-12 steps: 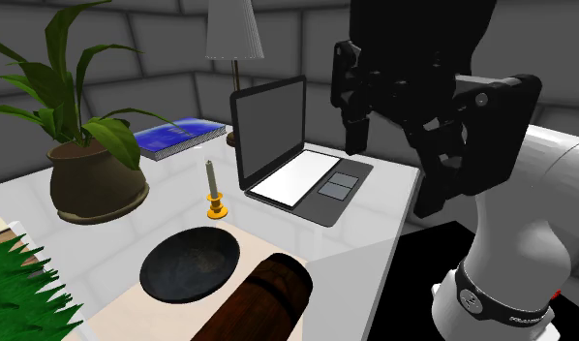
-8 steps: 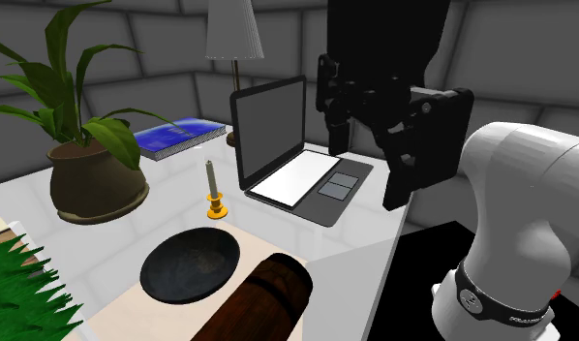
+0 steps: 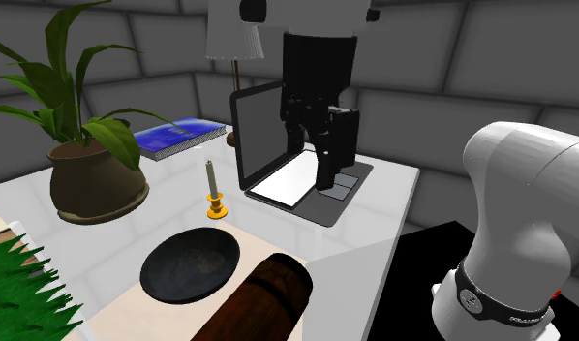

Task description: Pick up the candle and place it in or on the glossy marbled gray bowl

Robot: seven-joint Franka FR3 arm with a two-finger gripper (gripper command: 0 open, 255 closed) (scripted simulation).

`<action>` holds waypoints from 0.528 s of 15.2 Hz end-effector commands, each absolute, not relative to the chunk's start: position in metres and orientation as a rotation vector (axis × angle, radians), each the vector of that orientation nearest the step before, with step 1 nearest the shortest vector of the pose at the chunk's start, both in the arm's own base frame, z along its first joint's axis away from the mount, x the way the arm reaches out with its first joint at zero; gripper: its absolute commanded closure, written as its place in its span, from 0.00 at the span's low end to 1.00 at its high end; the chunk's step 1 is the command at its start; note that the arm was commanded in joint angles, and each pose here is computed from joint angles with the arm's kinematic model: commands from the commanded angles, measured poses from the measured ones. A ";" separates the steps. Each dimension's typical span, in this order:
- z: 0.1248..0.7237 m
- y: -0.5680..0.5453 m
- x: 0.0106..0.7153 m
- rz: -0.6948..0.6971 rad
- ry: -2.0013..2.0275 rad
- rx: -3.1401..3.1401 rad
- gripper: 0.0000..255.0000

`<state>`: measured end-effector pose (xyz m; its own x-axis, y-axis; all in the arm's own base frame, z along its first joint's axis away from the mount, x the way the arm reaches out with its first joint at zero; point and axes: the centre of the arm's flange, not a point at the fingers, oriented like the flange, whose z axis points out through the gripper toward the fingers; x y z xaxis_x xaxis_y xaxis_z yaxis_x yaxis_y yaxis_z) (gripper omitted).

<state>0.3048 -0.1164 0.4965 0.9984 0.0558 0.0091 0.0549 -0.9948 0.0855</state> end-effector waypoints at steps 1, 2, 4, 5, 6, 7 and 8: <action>0.480 -0.139 0.306 0.074 0.091 3.061 0.00; 0.475 -0.152 0.306 0.101 0.092 3.064 0.00; 0.464 -0.176 0.308 0.154 0.096 3.069 0.00; 0.458 -0.188 0.309 0.181 0.097 3.071 0.00; 0.452 -0.201 0.310 0.207 0.099 3.073 0.00; 0.447 -0.213 0.311 0.234 0.100 3.075 0.00; 0.441 -0.225 0.313 0.261 0.102 3.077 0.00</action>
